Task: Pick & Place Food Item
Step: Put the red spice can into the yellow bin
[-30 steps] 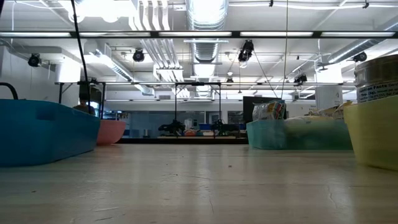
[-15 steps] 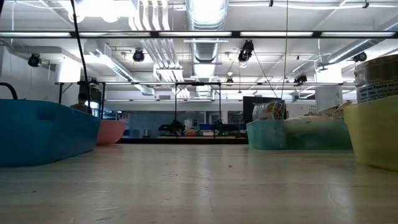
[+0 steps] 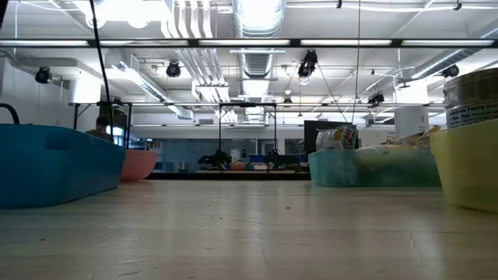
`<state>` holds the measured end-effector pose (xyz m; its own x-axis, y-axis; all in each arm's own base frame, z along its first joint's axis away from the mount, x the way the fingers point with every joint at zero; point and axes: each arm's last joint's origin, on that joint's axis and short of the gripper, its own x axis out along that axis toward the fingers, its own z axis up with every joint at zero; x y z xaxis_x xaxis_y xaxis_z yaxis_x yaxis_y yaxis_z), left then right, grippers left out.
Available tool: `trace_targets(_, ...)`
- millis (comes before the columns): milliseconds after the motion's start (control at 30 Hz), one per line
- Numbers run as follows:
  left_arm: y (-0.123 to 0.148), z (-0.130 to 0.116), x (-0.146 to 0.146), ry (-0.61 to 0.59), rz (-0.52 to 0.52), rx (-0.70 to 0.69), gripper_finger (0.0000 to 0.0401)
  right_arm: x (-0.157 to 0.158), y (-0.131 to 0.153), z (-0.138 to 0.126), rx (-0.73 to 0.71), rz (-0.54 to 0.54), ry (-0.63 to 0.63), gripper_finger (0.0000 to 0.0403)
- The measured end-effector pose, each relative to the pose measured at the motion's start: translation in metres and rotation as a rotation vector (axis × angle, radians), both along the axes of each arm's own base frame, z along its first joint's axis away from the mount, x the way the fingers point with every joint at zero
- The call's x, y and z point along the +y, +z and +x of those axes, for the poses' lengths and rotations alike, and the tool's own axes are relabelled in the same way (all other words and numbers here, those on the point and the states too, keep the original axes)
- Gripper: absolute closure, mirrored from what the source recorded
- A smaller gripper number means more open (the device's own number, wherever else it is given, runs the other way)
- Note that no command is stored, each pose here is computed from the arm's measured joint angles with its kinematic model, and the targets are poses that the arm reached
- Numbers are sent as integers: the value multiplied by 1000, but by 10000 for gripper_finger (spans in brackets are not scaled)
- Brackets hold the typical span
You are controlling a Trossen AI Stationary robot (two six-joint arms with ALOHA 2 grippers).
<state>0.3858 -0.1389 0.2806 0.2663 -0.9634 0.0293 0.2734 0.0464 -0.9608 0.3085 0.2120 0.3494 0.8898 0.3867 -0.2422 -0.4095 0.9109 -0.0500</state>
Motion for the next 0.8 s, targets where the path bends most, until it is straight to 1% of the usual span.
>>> trace_targets(200,0,1,4,8,2,-2,113,-11,2,8,-12,14,-33,14)
trace_targets(333,0,1,4,0,3,-5,113,-15,-3,16,18,63,0,14)
trace_targets(433,0,1,5,-10,4,-4,113,-15,-7,20,26,72,23,14)
trace_targets(800,0,2,7,2,8,-22,113,-15,-7,21,15,71,19,14)
